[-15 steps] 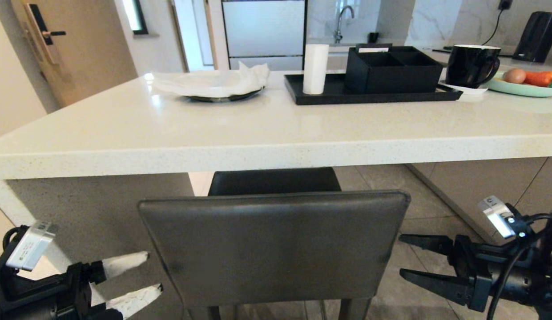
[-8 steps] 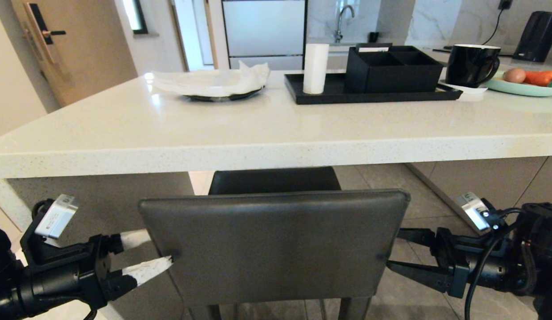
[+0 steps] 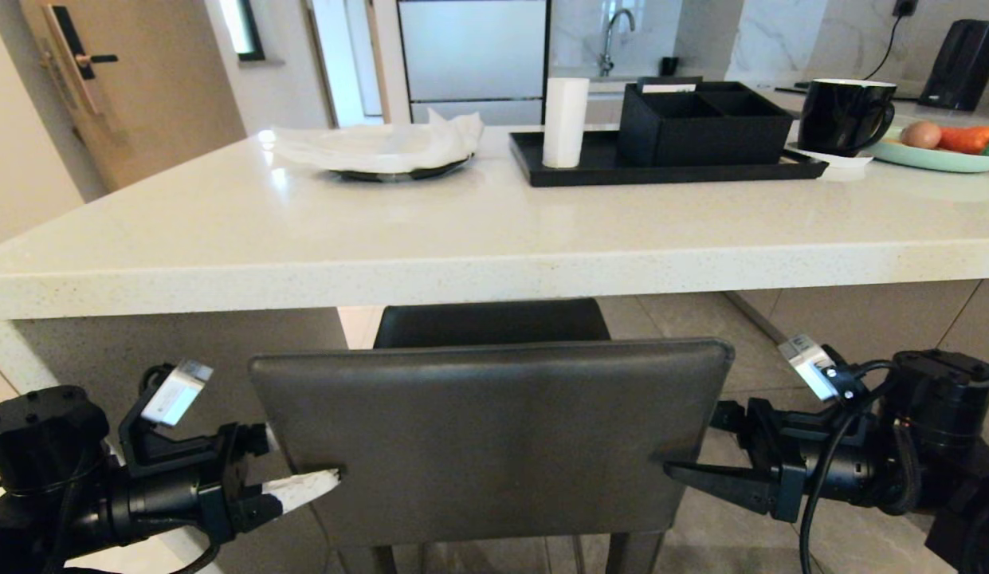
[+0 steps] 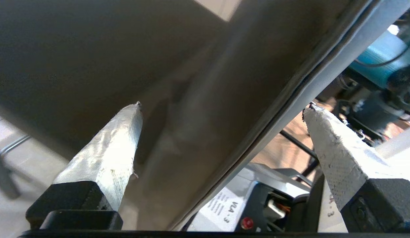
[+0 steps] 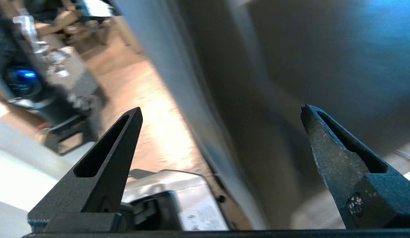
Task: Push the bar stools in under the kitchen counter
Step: Pull the gray chair out from under the dining table
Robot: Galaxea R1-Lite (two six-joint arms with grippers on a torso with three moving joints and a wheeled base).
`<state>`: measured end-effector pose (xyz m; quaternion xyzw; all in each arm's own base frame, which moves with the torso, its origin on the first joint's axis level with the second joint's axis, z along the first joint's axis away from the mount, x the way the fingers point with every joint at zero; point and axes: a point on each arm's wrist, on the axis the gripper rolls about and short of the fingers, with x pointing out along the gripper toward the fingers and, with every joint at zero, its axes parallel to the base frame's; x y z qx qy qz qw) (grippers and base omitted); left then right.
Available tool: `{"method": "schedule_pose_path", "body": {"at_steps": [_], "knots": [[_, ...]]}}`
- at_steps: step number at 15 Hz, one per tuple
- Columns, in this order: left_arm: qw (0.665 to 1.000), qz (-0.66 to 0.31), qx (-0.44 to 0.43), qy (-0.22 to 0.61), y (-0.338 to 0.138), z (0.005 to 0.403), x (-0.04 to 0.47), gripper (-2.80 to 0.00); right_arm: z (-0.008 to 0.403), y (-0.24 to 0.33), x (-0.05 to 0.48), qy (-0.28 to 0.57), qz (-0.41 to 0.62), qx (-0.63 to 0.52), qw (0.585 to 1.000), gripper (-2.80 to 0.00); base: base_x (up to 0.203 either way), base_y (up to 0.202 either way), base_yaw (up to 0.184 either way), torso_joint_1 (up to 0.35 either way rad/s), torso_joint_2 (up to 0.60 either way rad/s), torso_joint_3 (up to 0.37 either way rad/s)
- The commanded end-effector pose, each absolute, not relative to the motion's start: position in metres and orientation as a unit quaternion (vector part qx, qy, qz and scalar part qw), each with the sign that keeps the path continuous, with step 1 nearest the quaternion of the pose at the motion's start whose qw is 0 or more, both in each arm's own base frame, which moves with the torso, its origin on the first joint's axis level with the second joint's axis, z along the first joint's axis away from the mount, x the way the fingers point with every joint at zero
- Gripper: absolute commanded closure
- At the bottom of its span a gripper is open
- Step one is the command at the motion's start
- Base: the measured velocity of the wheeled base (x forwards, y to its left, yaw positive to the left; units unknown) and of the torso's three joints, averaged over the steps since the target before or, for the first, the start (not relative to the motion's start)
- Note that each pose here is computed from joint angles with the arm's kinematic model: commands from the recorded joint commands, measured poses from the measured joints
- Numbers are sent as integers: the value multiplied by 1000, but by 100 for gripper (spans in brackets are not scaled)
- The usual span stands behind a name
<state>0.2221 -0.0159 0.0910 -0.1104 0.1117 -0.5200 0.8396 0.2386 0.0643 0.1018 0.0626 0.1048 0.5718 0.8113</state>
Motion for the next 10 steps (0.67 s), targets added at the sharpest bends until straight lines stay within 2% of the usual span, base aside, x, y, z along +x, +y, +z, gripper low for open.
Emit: {"method": "schedule_pose_path", "body": {"at_steps": [1, 10], "knots": [[833, -531, -107, 108, -20, 92, 225, -280, 103, 73, 237, 103, 588, 61, 800, -280, 0, 0, 0, 0, 0, 0], [819, -557, -96, 100, -35, 98, 218, -280, 103, 87, 233, 113, 595, 69, 793, -280, 0, 0, 0, 0, 0, 0]]}}
